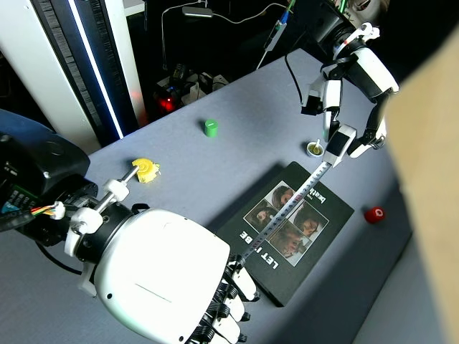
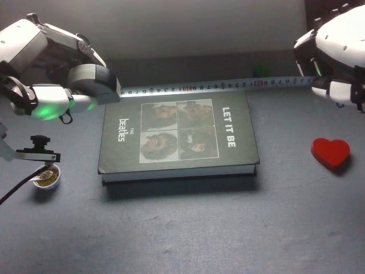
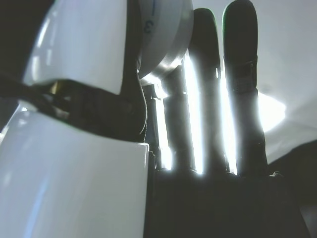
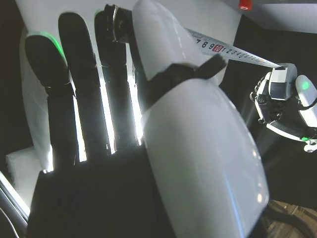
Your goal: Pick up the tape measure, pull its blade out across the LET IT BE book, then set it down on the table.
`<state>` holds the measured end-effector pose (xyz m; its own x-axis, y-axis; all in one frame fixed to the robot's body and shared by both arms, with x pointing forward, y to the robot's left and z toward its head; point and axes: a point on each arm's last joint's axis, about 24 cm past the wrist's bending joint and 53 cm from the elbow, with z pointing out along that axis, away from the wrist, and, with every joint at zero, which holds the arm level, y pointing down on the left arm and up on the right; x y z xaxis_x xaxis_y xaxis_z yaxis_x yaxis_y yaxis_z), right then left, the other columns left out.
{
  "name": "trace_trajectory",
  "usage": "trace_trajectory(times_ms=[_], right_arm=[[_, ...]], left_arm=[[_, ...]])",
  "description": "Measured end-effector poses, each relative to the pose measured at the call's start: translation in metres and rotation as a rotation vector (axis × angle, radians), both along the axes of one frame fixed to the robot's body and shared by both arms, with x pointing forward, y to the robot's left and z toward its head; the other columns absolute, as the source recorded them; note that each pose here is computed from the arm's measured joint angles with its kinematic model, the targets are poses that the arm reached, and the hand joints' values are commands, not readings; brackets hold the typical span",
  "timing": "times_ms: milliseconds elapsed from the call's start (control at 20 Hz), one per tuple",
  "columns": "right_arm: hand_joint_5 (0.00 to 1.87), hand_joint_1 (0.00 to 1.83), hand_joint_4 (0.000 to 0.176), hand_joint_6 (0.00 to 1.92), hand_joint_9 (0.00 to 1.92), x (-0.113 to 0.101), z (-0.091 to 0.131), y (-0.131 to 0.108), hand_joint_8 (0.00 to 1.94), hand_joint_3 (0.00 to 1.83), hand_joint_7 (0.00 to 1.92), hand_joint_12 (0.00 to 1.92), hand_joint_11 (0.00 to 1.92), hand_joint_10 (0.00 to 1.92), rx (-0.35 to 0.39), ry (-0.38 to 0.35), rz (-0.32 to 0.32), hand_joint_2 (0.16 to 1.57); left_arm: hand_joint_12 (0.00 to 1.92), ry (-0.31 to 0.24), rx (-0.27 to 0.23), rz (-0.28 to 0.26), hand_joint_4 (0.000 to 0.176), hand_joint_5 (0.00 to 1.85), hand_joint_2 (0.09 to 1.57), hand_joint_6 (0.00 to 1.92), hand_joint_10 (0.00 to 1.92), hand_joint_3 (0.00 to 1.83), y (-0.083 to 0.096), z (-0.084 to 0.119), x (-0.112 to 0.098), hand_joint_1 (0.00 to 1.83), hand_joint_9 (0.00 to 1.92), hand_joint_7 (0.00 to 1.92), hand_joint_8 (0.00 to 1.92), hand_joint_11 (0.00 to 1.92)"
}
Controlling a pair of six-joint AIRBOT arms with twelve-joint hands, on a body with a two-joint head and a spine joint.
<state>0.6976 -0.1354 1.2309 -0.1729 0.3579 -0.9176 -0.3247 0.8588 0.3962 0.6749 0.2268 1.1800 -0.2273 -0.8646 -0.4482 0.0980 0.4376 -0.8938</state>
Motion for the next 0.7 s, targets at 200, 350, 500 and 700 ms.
trace_trajectory(times_ms=[200,350,500,700], right_arm=[[0.73,1.18,0.000,1.34,0.77,0.000,0.001,-0.005,1.15,0.00,0.92,1.47,0.63,1.03,-0.003,-0.001,-0.007,1.20],[0.75,1.18,0.000,1.33,0.77,0.000,0.002,-0.007,1.13,0.00,0.92,1.47,0.63,1.03,-0.008,-0.007,-0.006,1.20],[0.74,1.18,0.000,1.33,0.78,0.000,0.001,-0.009,1.13,0.00,0.93,1.47,0.63,1.03,-0.015,-0.005,-0.005,1.20],[0.73,1.18,0.000,1.33,0.78,0.001,-0.001,-0.012,1.13,0.00,0.93,1.47,0.65,1.03,-0.023,-0.002,-0.006,1.20]], left_arm=[[0.93,-0.002,0.003,0.004,0.000,1.06,1.06,0.70,1.11,0.00,0.003,0.001,0.000,1.39,0.95,1.19,0.68,0.84],[0.93,-0.001,0.001,0.007,0.000,1.06,1.06,0.70,1.12,0.00,0.003,0.001,0.000,1.39,0.94,1.19,0.67,0.85],[0.94,0.000,0.000,0.006,0.000,1.06,1.06,0.70,1.12,0.00,0.003,0.001,0.000,1.39,0.95,1.19,0.68,0.86],[0.94,0.000,0.002,0.005,0.000,1.06,1.06,0.70,1.12,0.00,0.002,0.001,0.000,1.39,0.96,1.18,0.68,0.88]])
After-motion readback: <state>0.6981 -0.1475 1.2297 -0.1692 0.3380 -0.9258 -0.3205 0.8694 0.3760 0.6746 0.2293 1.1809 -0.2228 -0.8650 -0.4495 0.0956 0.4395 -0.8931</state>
